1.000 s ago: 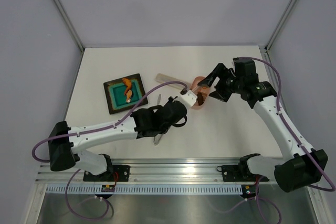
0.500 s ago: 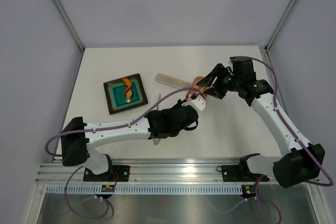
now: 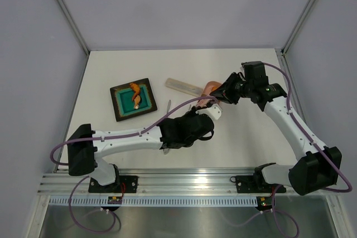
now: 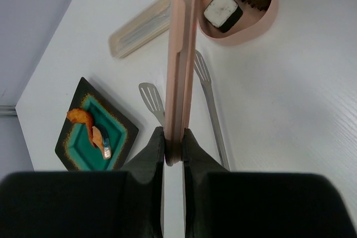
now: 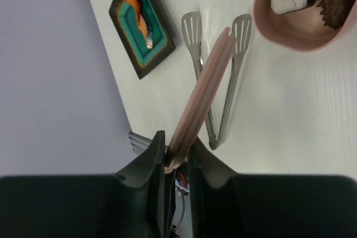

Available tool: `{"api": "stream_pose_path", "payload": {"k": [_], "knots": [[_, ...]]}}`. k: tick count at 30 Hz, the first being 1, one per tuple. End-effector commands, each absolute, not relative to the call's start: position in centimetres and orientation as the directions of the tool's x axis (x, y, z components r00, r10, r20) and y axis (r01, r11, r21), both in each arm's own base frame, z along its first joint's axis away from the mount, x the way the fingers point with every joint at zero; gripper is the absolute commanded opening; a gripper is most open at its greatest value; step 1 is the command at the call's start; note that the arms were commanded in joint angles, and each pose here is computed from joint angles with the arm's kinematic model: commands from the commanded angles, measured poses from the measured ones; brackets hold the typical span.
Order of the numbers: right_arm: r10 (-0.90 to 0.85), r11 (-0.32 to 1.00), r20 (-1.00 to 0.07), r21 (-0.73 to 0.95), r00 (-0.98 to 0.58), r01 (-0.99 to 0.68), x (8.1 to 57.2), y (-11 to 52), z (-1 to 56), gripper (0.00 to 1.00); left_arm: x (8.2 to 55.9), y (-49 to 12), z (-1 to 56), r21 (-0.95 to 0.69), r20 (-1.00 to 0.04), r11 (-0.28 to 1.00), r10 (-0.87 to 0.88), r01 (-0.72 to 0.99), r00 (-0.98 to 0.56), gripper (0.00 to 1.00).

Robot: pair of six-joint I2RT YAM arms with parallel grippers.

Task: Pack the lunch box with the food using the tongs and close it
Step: Pick up the box lid from the center of the board, then close the box lid on the packing box.

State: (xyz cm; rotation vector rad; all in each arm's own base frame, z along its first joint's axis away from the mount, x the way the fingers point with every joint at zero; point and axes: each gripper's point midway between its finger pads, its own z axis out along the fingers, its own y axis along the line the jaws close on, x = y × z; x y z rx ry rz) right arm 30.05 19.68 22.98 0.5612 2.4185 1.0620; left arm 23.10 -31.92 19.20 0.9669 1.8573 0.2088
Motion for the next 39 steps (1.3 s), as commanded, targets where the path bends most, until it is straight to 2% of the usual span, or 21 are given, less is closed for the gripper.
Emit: {"api": "stream_pose_path", "payload": {"k": [1, 2, 3, 5, 6, 11, 14, 20, 22, 23, 27, 29, 31, 39], "knots": [[0.499, 0.642, -0.258, 0.751, -0.827, 0.153, 30.0, 19.9, 22.8, 0.19, 24.0, -32.4, 22.0, 0.529, -0.751, 0.727, 0.641, 0.438, -0.158, 0.00], [0.497, 0.649, -0.266, 0.745, -0.826, 0.151, 30.0, 19.7, 22.7, 0.05, 24.1, -32.2, 22.0, 0.529, -0.753, 0.733, 0.638, 0.426, -0.162, 0.00], [0.501, 0.657, -0.272, 0.738, -0.822, 0.157, 30.1, 19.6, 22.5, 0.00, 24.1, -32.0, 22.0, 0.533, -0.752, 0.736, 0.638, 0.417, -0.165, 0.00], [0.501, 0.667, -0.284, 0.729, -0.817, 0.155, 30.2, 19.3, 22.4, 0.00, 24.0, -31.9, 22.1, 0.523, -0.760, 0.746, 0.627, 0.412, -0.170, 0.01], [0.503, 0.671, -0.297, 0.726, -0.812, 0.151, 30.3, 19.2, 22.5, 0.00, 23.9, -31.8, 22.0, 0.523, -0.758, 0.744, 0.629, 0.415, -0.172, 0.06], [0.474, 0.690, -0.343, 0.717, -0.811, 0.100, 30.7, 19.1, 22.9, 0.00, 23.5, -31.6, 22.2, 0.464, -0.790, 0.772, 0.582, 0.434, -0.193, 0.79], [0.451, 0.711, -0.379, 0.700, -0.808, 0.068, 31.0, 19.0, 23.1, 0.00, 23.0, -31.5, 23.2, 0.412, -0.818, 0.793, 0.539, 0.448, -0.202, 0.99], [0.353, 0.750, -0.493, 0.657, -0.795, -0.074, 32.7, 18.1, 23.7, 0.00, 22.3, -28.9, 27.0, 0.248, -0.890, 0.866, 0.381, 0.435, -0.251, 0.99], [0.337, 0.717, -0.491, 0.687, -0.803, -0.119, 33.7, 16.8, 23.6, 0.00, 22.3, -27.3, 28.4, 0.153, -0.912, 0.892, 0.294, 0.425, -0.287, 0.99], [0.318, 0.649, -0.487, 0.737, -0.813, -0.188, 33.7, 17.2, 24.7, 0.00, 22.1, -27.0, 28.6, 0.115, -0.915, 0.892, 0.266, 0.437, -0.303, 0.99], [0.295, 0.561, -0.438, 0.799, -0.849, -0.217, 35.7, 15.9, 24.2, 0.00, 22.3, -23.9, 30.4, -0.006, -0.932, 0.918, 0.139, 0.396, -0.334, 0.99], [0.268, 0.526, -0.447, 0.810, -0.853, -0.259, 36.5, 16.5, 24.7, 0.00, 22.0, -22.8, 31.2, -0.051, -0.937, 0.922, 0.089, 0.384, -0.339, 0.99], [0.251, 0.470, -0.413, 0.843, -0.875, -0.263, 36.9, 17.1, 24.5, 0.00, 21.9, -22.1, 31.2, -0.071, -0.935, 0.927, 0.066, 0.368, -0.347, 0.99], [0.268, 0.414, -0.432, 0.859, -0.861, -0.302, 40.3, 16.7, 23.9, 0.00, 21.2, -21.1, 30.5, -0.102, -0.924, 0.929, 0.044, 0.355, -0.379, 0.99]]}}
